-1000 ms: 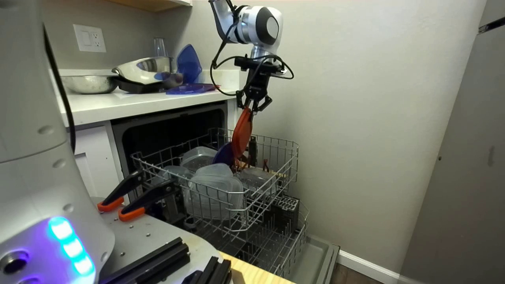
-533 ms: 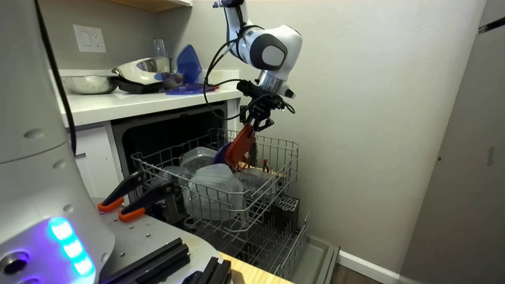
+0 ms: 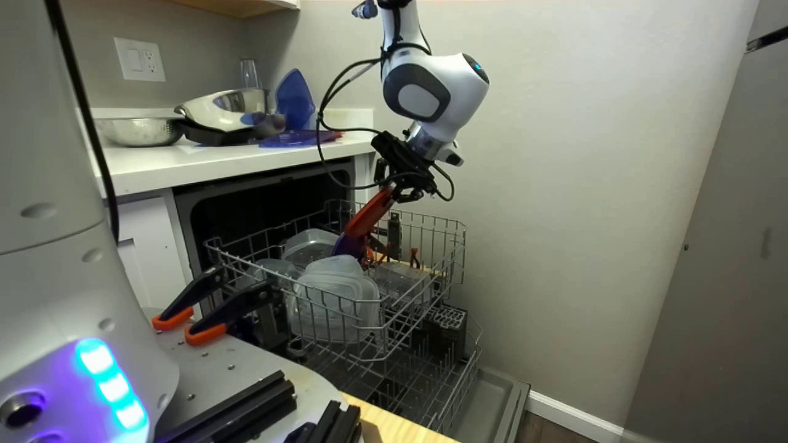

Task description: Pick up the red lid from the dishwasher tray and place it on the counter top

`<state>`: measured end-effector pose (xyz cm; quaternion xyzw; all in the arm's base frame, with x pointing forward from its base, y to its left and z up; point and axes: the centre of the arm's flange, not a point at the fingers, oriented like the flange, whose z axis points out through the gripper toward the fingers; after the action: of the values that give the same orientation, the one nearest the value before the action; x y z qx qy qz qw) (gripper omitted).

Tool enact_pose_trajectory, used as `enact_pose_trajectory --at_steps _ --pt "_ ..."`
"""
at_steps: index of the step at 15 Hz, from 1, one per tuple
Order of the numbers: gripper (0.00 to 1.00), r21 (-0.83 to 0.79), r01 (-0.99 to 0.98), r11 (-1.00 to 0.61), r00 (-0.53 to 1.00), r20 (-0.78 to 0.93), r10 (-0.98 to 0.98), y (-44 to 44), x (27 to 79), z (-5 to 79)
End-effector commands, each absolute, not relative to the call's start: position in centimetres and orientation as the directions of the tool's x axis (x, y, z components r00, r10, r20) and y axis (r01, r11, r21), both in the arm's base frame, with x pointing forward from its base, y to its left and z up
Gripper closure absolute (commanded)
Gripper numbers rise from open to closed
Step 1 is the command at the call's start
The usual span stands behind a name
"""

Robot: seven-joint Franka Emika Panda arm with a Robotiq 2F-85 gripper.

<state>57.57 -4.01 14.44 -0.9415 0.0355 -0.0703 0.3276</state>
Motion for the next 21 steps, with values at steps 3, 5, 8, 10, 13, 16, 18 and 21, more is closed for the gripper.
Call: enact_pose_trajectory --at_steps 3,5,8,10,13,16,18,21 --pt "0.97 -0.663 0.105 -0.741 0.951 0.285 -0.120 -2.6 55.2 18.2" --pt "0.97 -0.673 0.175 -0.719 0.923 0.367 -0.119 -1.9 54.9 19.5" --pt "0.97 -0.655 0.291 -0.697 0.874 0.479 -0.085 -0.1 55.2 21.1" --pt "0.97 -0.642 0.365 -0.674 0.842 0.536 -0.055 1.2 55.3 22.4" --pt "0.97 -0.617 0.472 -0.629 0.800 0.600 0.012 3.7 55.4 24.2" --pt "0.97 -0.575 0.580 -0.577 0.748 0.657 0.097 6.6 55.1 25.6" --pt "0.97 -0.546 0.635 -0.547 0.710 0.692 0.132 8.0 54.6 26.1" --pt "0.97 -0.502 0.677 -0.538 0.665 0.730 0.157 9.5 53.9 27.0"
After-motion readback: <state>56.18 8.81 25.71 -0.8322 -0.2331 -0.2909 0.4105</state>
